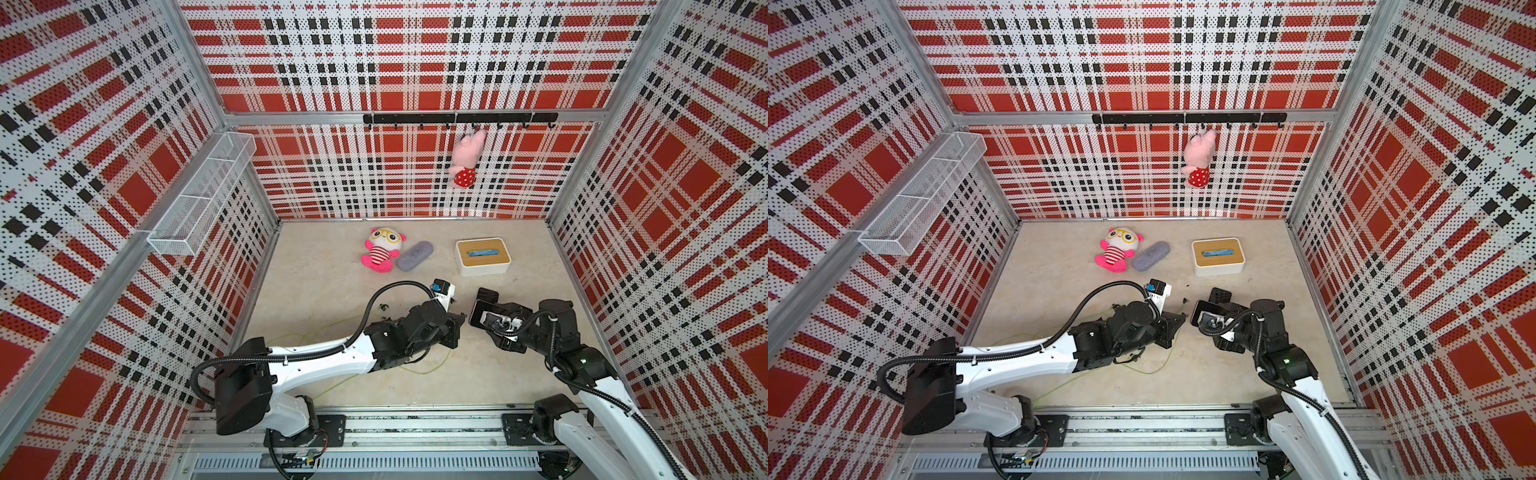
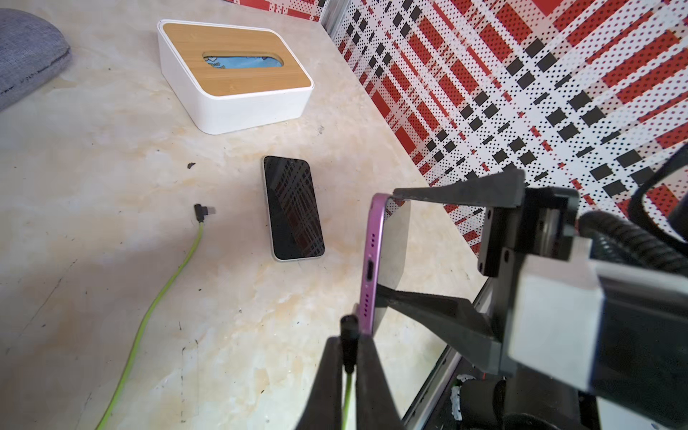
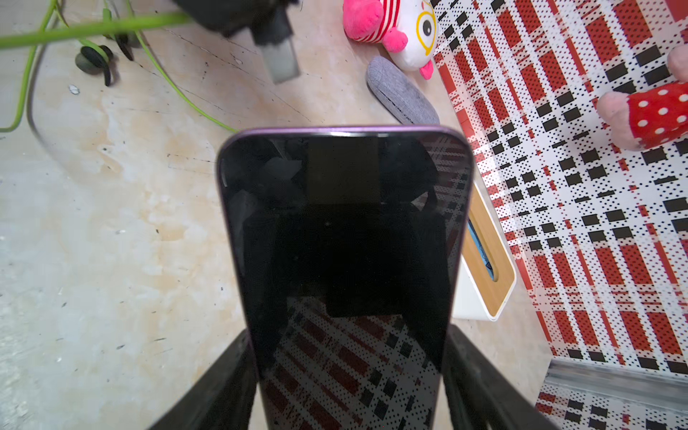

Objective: Plug wired earphones into phones
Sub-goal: Insert the wired earphone into the phone.

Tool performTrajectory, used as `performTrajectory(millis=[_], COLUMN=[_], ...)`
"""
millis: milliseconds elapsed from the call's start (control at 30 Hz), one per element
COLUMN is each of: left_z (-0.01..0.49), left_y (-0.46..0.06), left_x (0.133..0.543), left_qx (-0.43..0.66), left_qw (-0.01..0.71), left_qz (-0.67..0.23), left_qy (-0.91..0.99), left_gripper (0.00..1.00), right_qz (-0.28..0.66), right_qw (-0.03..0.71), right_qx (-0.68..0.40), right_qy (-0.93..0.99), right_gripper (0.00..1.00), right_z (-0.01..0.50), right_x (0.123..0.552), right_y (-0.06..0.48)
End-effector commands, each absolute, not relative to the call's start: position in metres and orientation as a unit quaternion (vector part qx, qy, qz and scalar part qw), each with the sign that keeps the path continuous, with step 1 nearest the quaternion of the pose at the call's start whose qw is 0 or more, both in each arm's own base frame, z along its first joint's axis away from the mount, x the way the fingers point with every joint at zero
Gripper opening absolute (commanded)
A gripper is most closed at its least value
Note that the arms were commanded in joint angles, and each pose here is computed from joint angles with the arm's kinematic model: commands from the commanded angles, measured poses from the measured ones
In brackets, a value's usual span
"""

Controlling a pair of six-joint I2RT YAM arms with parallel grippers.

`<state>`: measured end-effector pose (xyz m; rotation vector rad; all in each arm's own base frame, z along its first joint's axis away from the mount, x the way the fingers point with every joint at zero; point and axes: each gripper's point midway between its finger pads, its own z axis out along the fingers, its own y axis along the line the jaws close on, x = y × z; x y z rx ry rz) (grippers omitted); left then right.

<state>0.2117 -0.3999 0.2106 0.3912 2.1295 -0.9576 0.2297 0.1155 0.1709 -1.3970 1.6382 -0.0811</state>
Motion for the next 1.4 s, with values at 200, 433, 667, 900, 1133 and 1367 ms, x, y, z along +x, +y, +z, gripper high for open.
performTrajectory(millis=[200,433,667,900,1133,1367], left_z=[0.228,0.222,0.215,0.211,0.2,0.199], left_y=[-0.41,-0.418,-0.418,-0.421,-0.42,-0.414], left_x=[0.213,0.212,0.214,0.208,0.206,0.209], left_qx=[0.161,0.164,0.168,0.187,0.204,0.21], left_qw=[0.384,0.372,0.369,0.36,0.35,0.341], left_qz=[-0.397,-0.406,-0.397,-0.401,-0.382,-0.382], left_qy=[0.818,0.819,0.823,0.821,0.831,0.833], left_gripper=[0.0,0.0,0.0,0.0,0.0,0.0], right_qz=[-0.019,-0.013,-0.009,-0.011,-0.02,-0.036], right_qw=[0.483,0.484,0.487,0.493,0.504,0.498], right_qx=[-0.593,-0.597,-0.597,-0.595,-0.59,-0.605], right_qy=[0.644,0.639,0.638,0.635,0.631,0.62], right_gripper=[0.59,0.59,0.59,0.59,0.59,0.59], right_z=[0.176,0.174,0.173,0.176,0.182,0.182], right_x=[0.222,0.222,0.225,0.226,0.23,0.228], right_y=[0.124,0.127,0.129,0.13,0.129,0.127])
